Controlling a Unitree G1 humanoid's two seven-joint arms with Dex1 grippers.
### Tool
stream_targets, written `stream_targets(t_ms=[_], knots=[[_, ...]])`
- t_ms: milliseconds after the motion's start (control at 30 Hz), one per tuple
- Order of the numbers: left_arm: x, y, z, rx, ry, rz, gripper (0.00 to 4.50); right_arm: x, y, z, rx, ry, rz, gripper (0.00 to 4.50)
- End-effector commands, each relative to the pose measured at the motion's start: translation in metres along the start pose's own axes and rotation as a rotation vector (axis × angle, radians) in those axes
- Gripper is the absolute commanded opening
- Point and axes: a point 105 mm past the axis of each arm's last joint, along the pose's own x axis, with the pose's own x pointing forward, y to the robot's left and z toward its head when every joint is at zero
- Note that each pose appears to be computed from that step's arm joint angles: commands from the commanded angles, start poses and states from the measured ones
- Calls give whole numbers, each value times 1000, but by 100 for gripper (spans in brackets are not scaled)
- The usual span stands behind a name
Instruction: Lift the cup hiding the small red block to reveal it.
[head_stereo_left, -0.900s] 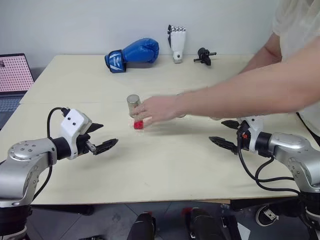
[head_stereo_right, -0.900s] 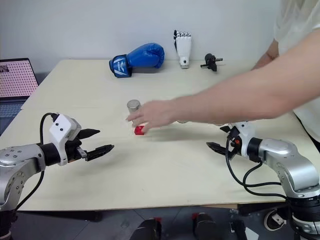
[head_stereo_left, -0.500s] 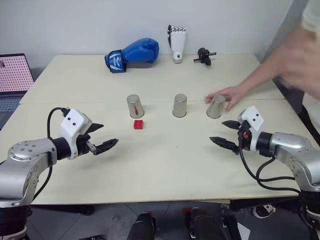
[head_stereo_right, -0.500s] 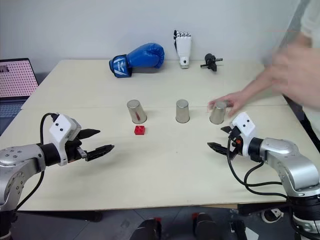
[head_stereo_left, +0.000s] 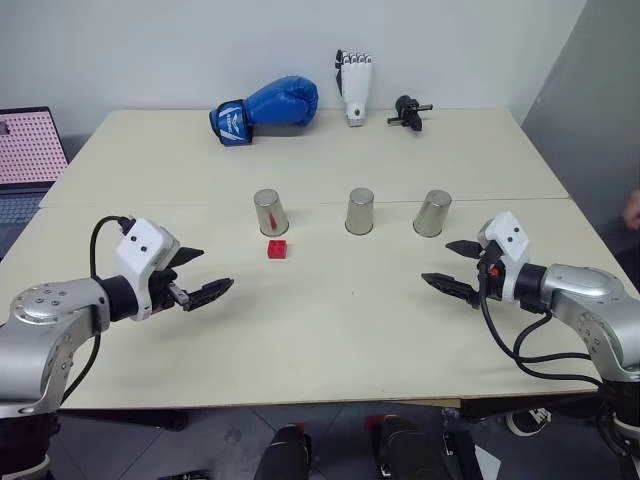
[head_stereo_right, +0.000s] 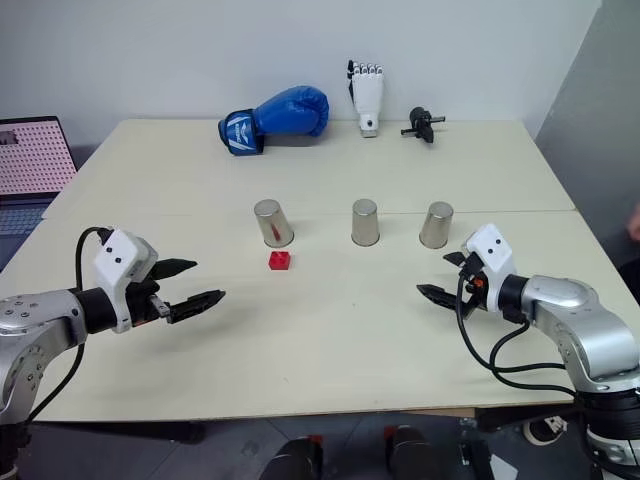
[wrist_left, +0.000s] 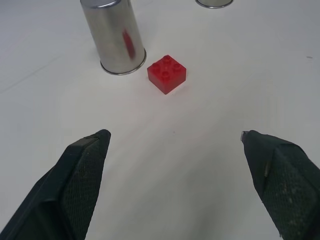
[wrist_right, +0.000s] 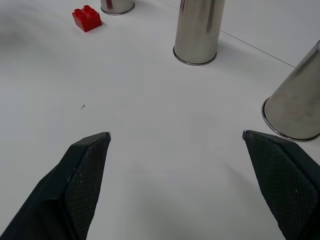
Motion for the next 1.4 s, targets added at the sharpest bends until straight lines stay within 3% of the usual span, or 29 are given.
stream_targets(t_ms=[33,1400], knots=[[-7,3,12,44,-23,19,447,-7,-6,12,-42,-34,-22,450],[-2,5,15,62,-31,13,447,-9,-7,18,-50,-38,-42,450]])
